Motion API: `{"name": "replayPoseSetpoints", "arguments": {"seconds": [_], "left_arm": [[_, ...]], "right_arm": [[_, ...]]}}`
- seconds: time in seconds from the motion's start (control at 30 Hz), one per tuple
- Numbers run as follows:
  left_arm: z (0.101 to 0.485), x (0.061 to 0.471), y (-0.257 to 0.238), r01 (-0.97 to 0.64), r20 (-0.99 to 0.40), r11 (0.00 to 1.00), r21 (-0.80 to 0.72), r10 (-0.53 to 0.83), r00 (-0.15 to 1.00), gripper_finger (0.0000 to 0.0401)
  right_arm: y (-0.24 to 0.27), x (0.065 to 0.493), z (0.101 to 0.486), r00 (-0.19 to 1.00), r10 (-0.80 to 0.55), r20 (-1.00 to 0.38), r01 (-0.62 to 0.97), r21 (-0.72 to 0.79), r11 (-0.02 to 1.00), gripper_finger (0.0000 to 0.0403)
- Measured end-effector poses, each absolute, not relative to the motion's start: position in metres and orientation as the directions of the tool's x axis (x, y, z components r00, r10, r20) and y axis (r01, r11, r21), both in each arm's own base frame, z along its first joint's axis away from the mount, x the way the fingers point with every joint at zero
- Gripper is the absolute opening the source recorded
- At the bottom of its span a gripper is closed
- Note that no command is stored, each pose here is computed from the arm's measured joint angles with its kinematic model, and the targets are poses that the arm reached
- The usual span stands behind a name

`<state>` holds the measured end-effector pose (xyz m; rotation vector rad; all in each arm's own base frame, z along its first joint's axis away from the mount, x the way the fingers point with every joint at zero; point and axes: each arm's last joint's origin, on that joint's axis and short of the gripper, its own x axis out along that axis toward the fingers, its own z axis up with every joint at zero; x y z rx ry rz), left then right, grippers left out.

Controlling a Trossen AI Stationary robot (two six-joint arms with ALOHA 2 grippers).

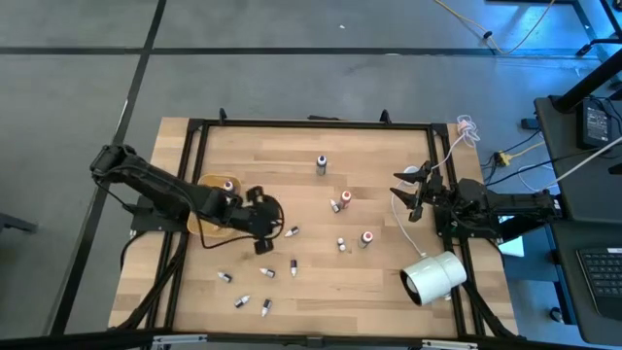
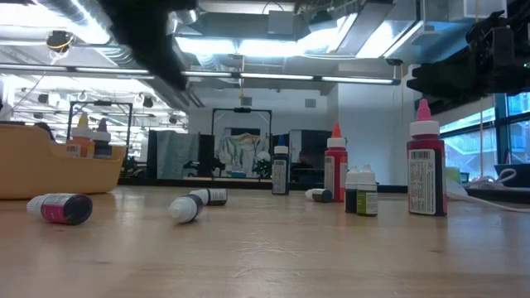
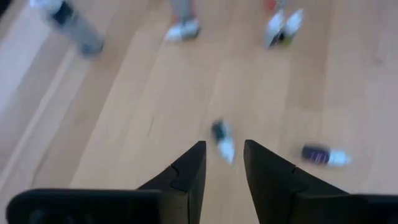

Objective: Pick & Place food coloring
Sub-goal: Put the small green food coloring bottle into the yellow bin

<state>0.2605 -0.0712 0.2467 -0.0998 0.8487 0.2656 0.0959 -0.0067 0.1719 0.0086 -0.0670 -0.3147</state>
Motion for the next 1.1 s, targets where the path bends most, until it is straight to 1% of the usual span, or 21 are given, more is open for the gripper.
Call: {"name": "replayPoseSetpoints", "arguments": {"seconds": [0.17, 0.43, 0.57, 0.67, 0.83, 1.0, 1.1], "left_arm": [[0.228, 0.281, -0.072, -0.237, -0.757, 0.971, 0.04, 0.185, 0.627, 0.0131], [0.171, 0.307, -0.066, -0.29, -0.825, 0.948, 0.133, 0.268, 0.498, 0.0206], [0.149, 0.315, -0.065, -0.327, -0.853, 0.939, 0.105, 0.254, 0.456, 0.0225], [0.139, 0.318, -0.063, -0.366, -0.861, 0.927, 0.085, 0.253, 0.441, 0.0232], [0.131, 0.32, -0.062, -0.403, -0.864, 0.911, 0.09, 0.273, 0.423, 0.023], [0.13, 0.32, -0.063, -0.323, -0.874, 0.941, 0.105, 0.242, 0.422, 0.0218], [0.13, 0.321, -0.063, -0.304, -0.874, 0.946, 0.108, 0.236, 0.424, 0.0201]], "right_arm": [[-0.007, 0.096, 0.172, 0.949, -0.31, 0.064, 0.309, 0.019, 0.951, 0.0229], [-0.007, 0.096, 0.172, 0.949, -0.31, 0.064, 0.309, 0.018, 0.951, 0.0229], [-0.007, 0.096, 0.172, 0.949, -0.31, 0.065, 0.309, 0.019, 0.951, 0.0229], [-0.007, 0.096, 0.172, 0.949, -0.31, 0.065, 0.309, 0.019, 0.951, 0.0229], [-0.007, 0.096, 0.172, 0.949, -0.31, 0.064, 0.309, 0.017, 0.951, 0.0229], [-0.007, 0.096, 0.172, 0.949, -0.31, 0.064, 0.309, 0.015, 0.951, 0.0229], [-0.007, 0.096, 0.172, 0.949, -0.31, 0.064, 0.309, 0.014, 0.951, 0.0229]]}}
